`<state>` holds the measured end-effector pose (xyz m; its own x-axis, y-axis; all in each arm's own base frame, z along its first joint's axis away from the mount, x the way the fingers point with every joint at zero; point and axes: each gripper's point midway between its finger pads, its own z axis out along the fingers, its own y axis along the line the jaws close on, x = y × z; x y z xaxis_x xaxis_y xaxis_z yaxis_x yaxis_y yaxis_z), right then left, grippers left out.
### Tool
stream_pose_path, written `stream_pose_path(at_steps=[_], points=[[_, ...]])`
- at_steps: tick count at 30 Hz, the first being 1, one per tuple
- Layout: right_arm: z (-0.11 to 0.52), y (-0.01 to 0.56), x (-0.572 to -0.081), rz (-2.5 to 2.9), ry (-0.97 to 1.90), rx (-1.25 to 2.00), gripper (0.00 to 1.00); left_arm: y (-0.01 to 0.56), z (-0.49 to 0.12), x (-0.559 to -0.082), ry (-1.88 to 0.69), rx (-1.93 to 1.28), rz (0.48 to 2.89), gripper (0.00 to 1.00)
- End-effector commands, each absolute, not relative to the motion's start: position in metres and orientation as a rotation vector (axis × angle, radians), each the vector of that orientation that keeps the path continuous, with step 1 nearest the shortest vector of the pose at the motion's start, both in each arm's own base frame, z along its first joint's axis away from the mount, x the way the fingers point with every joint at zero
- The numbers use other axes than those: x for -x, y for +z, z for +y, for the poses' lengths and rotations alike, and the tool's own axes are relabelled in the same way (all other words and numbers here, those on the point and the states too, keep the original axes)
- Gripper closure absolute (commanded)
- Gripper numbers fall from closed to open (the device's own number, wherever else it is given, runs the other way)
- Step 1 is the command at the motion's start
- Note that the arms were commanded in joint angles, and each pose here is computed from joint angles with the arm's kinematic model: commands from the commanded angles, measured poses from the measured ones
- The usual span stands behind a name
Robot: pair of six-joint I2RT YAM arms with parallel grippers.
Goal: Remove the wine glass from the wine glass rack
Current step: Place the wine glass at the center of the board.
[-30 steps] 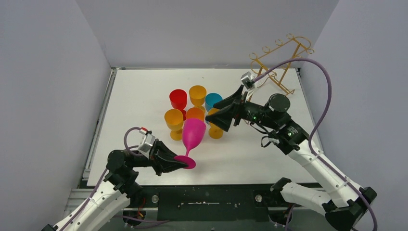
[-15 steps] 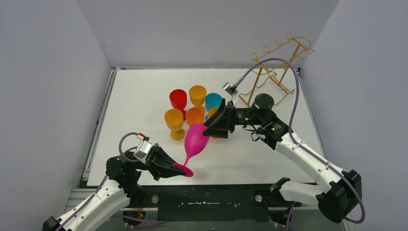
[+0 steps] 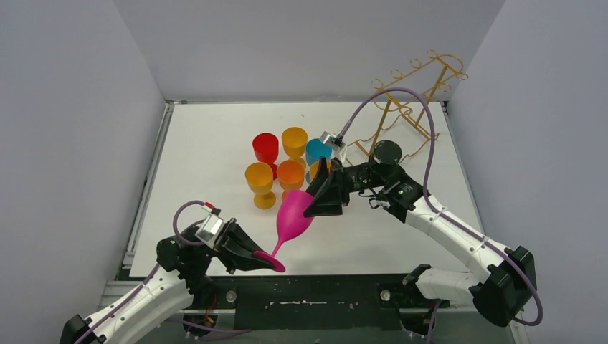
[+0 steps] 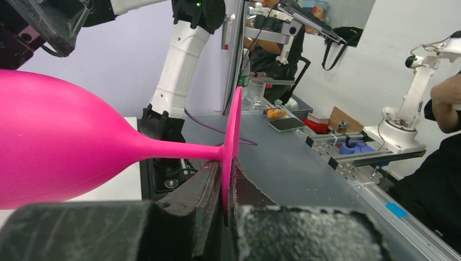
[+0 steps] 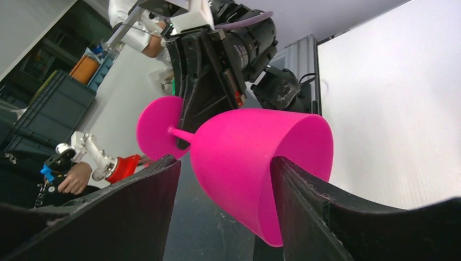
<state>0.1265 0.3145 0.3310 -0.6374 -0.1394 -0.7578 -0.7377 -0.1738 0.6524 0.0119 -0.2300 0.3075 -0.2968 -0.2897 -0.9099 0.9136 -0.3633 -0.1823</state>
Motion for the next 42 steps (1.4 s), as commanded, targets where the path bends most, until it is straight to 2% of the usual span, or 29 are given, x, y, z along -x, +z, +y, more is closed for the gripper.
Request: stream_pose_path(at_steps=[1, 10, 25, 31, 33, 38, 42], points=[[0.304, 0.362, -0.113, 1.494, 1.866, 1.125, 0.40, 0.316, -0.228, -0.003, -1.793, -1.086, 0.887, 1.00], [0.296, 0.375, -0.101, 1.440, 1.873, 1.160, 0.55, 0.306, -0.231, -0.004, -1.795, -1.092, 0.934, 1.00], [0.295, 0.380, -0.094, 1.434, 1.890, 1.145, 1.00, 0.289, -0.240, -0.016, -1.754, -1.103, 1.026, 1.00], [0.296, 0.376, -0.098, 1.453, 1.869, 1.123, 1.00, 0.284, -0.244, -0.022, -1.741, -1.083, 1.062, 1.00], [0.296, 0.376, -0.098, 1.445, 1.864, 1.124, 1.00, 0.283, -0.244, -0.024, -1.734, -1.079, 1.072, 0.89], [0.294, 0.379, -0.097, 1.439, 1.846, 1.116, 1.00, 0.281, -0.245, -0.027, -1.714, -1.071, 1.099, 0.69], [0.296, 0.368, -0.104, 1.497, 1.798, 1.082, 1.00, 0.277, -0.246, -0.032, -1.695, -1.056, 1.138, 0.60]])
